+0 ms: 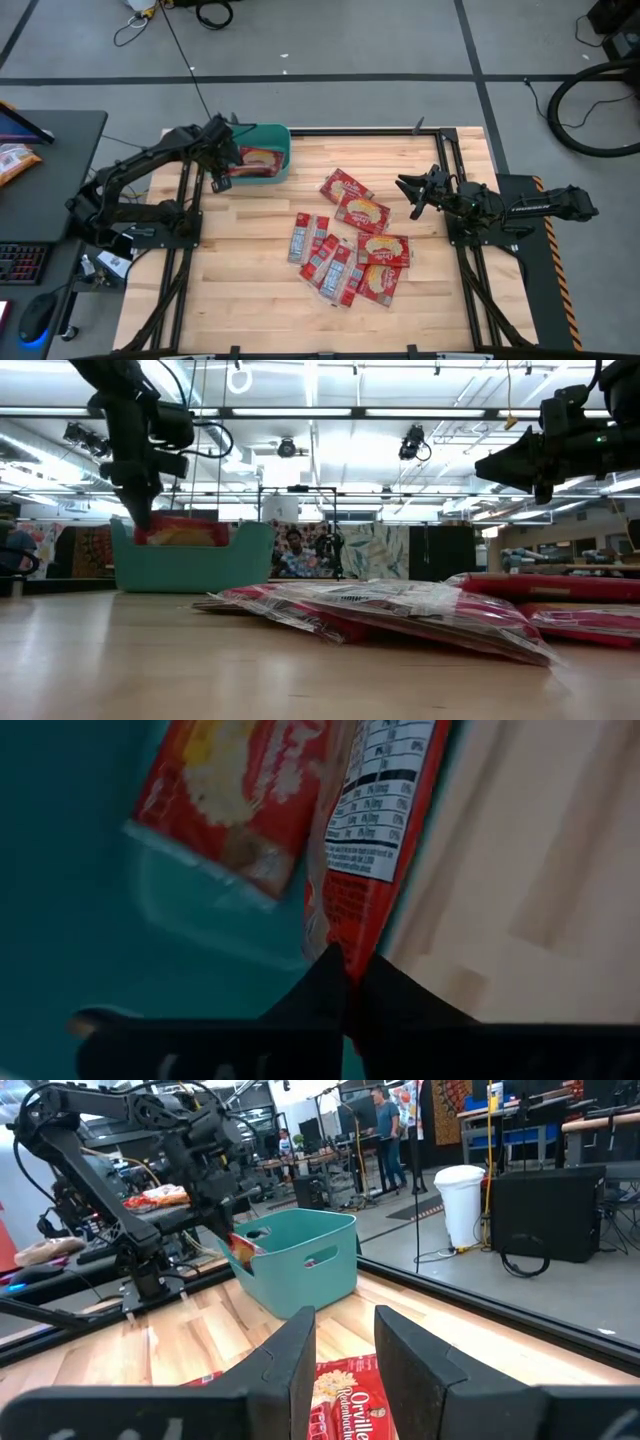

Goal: Sort popcorn bags into baskets
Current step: Put the red popcorn bag into the blue bin

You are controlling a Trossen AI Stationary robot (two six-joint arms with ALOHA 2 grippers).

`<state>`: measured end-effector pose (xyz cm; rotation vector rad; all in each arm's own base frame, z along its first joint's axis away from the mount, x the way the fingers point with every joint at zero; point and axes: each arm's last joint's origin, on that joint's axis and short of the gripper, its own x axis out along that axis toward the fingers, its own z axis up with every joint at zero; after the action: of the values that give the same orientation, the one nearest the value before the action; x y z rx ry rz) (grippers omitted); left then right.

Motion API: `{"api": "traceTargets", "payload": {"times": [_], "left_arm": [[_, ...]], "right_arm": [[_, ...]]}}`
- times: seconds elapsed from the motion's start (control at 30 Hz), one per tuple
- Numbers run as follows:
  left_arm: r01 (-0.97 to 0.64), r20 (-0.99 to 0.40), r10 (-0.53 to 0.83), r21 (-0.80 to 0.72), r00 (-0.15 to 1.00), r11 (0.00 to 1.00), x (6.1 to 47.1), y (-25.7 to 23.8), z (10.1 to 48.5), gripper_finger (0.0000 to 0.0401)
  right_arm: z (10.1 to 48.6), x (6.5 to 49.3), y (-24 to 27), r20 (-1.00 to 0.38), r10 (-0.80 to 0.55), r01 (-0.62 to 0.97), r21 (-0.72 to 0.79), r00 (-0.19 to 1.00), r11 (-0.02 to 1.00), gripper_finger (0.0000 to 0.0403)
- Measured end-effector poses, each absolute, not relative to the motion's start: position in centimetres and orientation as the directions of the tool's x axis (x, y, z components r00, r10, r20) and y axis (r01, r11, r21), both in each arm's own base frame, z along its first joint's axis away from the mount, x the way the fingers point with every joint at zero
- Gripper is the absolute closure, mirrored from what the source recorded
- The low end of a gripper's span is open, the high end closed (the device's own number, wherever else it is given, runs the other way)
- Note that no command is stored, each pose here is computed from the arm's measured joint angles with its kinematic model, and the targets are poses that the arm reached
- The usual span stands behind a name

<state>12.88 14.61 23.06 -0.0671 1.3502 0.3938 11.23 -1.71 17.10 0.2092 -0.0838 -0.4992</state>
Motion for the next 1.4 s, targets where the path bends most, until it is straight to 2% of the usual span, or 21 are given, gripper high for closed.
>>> {"api": "traceTargets", "payload": {"times": [0.17, 0.33, 0.4, 0.47, 0.6, 0.7, 1.07, 1.4], "left_arm": [[-0.334, -0.931, 0.349, 0.296, 0.11, 0.895, 13.2, 15.0, 23.1, 0.0316], [-0.42, -0.834, 0.552, 0.507, -0.019, 0.752, 13.7, 15.5, 24.0, 0.0256], [-0.45, -0.816, 0.577, 0.516, 0.0, 0.729, 14.2, 15.4, 24.9, 0.0246], [-0.471, -0.824, 0.56, 0.461, 0.087, 0.752, 15.0, 15.1, 25.7, 0.0243], [-0.409, -0.829, 0.422, 0.263, 0.368, 0.874, 17.5, 13.6, 26.2, 0.0242], [-0.381, -0.793, 0.41, 0.244, 0.451, 0.892, 19.7, 12.1, 26.2, 0.0242], [-0.359, -0.664, 0.562, 0.433, 0.494, 0.827, 27.0, 8.3, 24.9, 0.0241], [-0.218, -0.749, 0.468, 0.415, 0.469, 0.883, 32.1, 6.9, 21.2, 0.0241]], "right_arm": [[17.1, 11.2, -1.7, 0.029, -0.483, 0.466, 0.219, 0.875, 0.857, 0.0292], [17.1, 11.2, -1.7, 0.029, -0.483, 0.466, 0.219, 0.875, 0.857, 0.0292], [17.1, 11.2, -1.7, 0.029, -0.483, 0.466, 0.219, 0.875, 0.857, 0.0292], [17.1, 11.2, -1.7, 0.028, -0.483, 0.466, 0.219, 0.875, 0.857, 0.0292], [17.1, 11.2, -1.7, 0.029, -0.483, 0.466, 0.219, 0.875, 0.857, 0.0292], [17.1, 11.2, -1.7, 0.029, -0.483, 0.466, 0.219, 0.875, 0.857, 0.0292], [17.1, 11.2, -1.7, 0.028, -0.484, 0.467, 0.219, 0.875, 0.857, 0.0292], [17.1, 11.2, -1.7, 0.03, -0.483, 0.466, 0.22, 0.875, 0.857, 0.0292]]}}
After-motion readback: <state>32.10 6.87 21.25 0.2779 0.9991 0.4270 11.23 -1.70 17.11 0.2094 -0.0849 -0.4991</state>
